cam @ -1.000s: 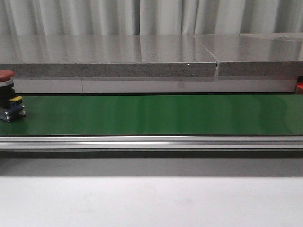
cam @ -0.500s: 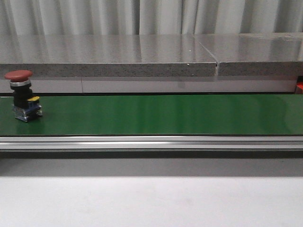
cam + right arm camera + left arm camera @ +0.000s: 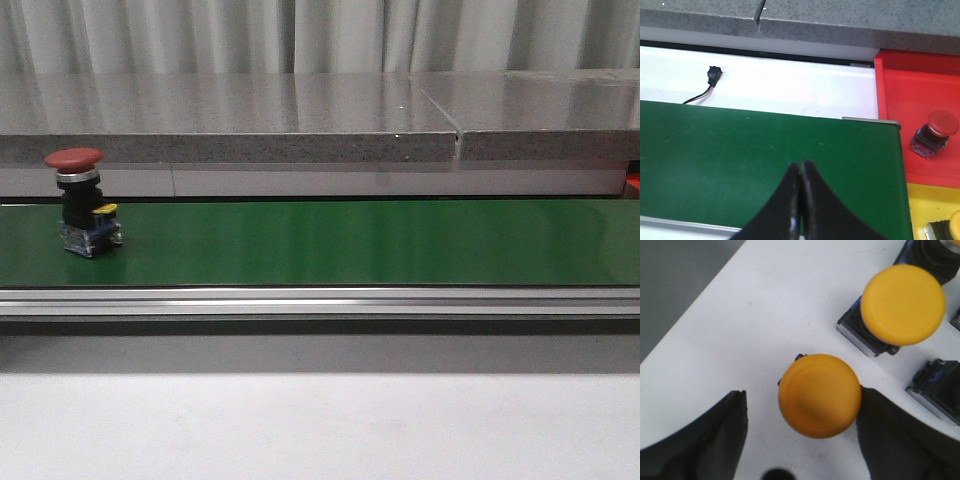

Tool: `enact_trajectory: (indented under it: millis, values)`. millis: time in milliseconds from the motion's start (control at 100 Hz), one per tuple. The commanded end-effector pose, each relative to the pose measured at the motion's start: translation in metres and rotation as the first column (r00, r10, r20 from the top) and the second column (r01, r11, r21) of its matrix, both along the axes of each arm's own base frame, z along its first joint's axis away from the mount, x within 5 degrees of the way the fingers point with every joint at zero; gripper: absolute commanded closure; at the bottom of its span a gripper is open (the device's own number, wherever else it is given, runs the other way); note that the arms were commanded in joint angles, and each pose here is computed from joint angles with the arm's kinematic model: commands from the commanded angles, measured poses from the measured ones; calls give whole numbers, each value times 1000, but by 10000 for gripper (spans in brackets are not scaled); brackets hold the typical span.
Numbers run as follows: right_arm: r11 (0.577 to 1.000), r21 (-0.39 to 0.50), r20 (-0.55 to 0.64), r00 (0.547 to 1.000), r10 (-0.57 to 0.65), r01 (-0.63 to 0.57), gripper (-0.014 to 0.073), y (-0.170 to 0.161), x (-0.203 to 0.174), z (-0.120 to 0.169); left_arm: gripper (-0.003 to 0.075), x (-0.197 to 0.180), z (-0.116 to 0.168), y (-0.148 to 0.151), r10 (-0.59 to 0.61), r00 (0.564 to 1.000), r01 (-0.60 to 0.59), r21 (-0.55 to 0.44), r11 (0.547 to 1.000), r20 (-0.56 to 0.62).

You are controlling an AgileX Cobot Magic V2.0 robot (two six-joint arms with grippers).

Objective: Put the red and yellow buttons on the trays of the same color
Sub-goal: 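Move the left gripper onto a yellow push button and grasp it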

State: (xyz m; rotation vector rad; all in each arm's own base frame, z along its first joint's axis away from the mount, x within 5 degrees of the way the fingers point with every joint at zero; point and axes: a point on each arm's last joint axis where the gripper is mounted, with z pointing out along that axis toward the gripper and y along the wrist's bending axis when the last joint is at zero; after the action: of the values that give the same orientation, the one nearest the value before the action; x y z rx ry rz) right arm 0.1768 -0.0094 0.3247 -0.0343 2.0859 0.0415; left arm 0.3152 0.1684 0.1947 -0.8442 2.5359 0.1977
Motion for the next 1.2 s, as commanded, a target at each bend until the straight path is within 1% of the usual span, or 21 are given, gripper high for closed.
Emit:
enact_trajectory:
  millis: [0,240,360,520,670,770,930,1080,1190]
  values:
    - [1000,-7,97,995,-19,19,662,-1,0,16,375,5,24,2,0,994,-4,41,999,107]
    - [1000,-7,97,995,-19,19,662,-1,0,16,647,4,27,2,1,994,-6,43,999,114]
    - [1000,-7,97,995,-19,19,662,-1,0,16,741,1,40,0,-3,990,-5,59,998,144]
    - [1000,-7,97,995,-19,19,662,-1,0,16,739,-8,72,-11,-23,975,2,96,995,221]
    - [1000,-7,97,995,-19,19,662,-1,0,16,739,-17,104,-36,-98,961,62,143,988,259]
    - [1000,-7,97,995,-19,19,662,-1,0,16,739,-21,119,-56,-150,949,109,158,981,278]
    - [1000,-7,97,995,-19,19,662,-1,0,16,739,-22,131,-85,-261,924,214,188,959,281]
    - [1000,-7,97,995,-19,19,662,-1,0,16,739,-15,129,-110,-355,898,311,195,930,262]
    - [1000,-7,97,995,-19,19,662,-1,0,16,739,-8,124,-126,-435,869,390,213,896,238]
